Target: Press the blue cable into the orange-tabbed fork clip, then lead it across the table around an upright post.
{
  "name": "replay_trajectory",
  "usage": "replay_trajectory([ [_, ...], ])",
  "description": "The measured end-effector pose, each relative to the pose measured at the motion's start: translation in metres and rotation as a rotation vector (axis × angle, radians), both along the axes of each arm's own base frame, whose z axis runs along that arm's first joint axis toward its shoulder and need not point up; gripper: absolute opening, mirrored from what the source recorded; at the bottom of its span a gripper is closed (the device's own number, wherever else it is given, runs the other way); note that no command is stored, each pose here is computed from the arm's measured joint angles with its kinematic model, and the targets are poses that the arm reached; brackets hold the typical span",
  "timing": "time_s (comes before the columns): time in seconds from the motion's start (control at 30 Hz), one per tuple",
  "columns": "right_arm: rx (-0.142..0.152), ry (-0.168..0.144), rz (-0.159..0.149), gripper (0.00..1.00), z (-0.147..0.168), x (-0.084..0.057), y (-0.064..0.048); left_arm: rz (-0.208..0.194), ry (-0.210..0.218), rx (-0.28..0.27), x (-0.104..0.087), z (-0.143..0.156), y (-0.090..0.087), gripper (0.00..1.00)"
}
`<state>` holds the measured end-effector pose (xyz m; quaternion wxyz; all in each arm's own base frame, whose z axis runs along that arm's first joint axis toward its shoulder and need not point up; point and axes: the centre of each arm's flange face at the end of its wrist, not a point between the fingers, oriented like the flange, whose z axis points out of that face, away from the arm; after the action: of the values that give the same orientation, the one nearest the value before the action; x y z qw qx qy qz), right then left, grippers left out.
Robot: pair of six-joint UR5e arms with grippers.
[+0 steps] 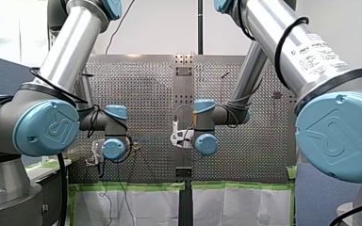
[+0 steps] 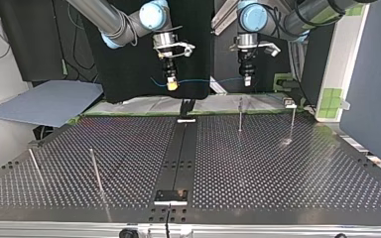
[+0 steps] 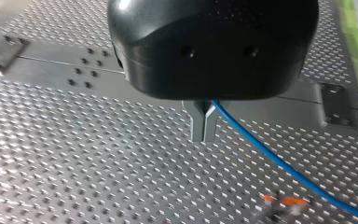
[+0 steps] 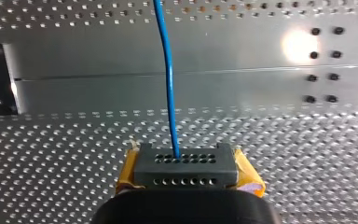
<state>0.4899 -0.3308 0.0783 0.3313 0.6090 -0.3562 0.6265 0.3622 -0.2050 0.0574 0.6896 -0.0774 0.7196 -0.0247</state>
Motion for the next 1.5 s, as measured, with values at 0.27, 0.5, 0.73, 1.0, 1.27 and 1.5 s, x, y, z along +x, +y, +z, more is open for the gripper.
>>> replay_trajectory([
  [0.27,0.036,0.01,0.012,0.0,-0.036,0.002,-0.01,0.02,0.015,0.024,0.002,-0.006,0.008,0.0],
  [0.5,0.066,0.024,0.016,0.0,-0.067,0.003,-0.025,0.032,0.015,0.034,0.006,-0.006,0.014,0.0],
  [0.73,0.094,0.045,0.002,0.0,-0.096,0.001,-0.038,0.038,0.011,0.007,0.012,-0.012,0.02,0.0],
  [1.0,0.122,0.072,-0.012,0.0,-0.113,-0.004,-0.048,0.024,-0.024,-0.039,0.039,-0.03,0.017,0.0],
  [1.27,0.122,0.076,-0.023,0.0,-0.108,-0.002,-0.062,0.042,0.012,-0.037,0.05,-0.056,0.024,0.0],
  [1.5,0.111,0.071,-0.014,0.0,-0.1,0.006,-0.073,0.062,0.046,-0.031,0.051,-0.073,0.035,0.0],
])
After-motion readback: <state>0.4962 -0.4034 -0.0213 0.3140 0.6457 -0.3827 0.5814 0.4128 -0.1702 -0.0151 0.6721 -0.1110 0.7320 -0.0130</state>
